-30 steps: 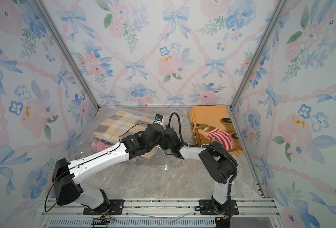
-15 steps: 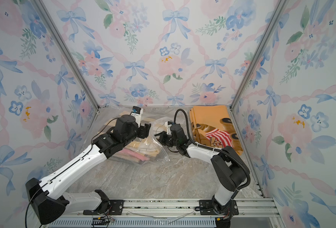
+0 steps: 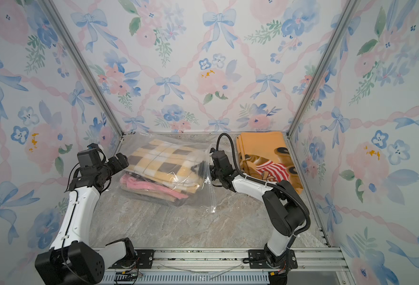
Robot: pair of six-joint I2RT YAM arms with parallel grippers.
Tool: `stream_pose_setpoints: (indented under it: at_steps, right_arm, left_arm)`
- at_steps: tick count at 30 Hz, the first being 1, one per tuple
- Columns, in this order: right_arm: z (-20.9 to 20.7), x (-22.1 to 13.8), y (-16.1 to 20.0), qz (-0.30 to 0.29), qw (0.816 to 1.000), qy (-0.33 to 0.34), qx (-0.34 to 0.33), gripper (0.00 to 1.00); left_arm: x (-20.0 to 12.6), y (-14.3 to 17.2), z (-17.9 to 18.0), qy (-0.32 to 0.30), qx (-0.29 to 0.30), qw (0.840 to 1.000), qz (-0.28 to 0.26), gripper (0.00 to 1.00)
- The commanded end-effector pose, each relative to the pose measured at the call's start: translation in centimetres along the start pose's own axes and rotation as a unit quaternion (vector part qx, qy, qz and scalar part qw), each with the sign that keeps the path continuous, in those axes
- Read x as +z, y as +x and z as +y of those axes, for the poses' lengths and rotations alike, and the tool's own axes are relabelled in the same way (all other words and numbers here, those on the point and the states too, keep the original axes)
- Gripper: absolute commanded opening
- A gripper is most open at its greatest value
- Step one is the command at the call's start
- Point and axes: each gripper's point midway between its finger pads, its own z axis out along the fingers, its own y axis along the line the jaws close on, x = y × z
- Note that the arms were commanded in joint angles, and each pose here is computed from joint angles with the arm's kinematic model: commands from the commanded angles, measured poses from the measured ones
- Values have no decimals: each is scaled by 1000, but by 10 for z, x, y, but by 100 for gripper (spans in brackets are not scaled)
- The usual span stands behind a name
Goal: Take the blanket out of the vacuum bag
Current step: Take out the blanket from the vacuum bag.
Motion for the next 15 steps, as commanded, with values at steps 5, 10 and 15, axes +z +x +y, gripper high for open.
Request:
stream_pose_setpoints:
  at_steps: [5, 10, 15]
  right_arm:
    - [9, -2, -5, -10, 1000, -19, -13, 0]
    - [6, -3, -1, -5, 1000, -21, -14, 0]
    - [-14, -15, -13, -9, 1000, 1, -4, 0]
  left_arm:
    - [43, 17, 38, 19, -80, 994, 76, 98]
    - [52, -2, 61, 29, -103, 993, 55, 98]
    - [53, -12, 82, -27, -55, 997, 41, 98]
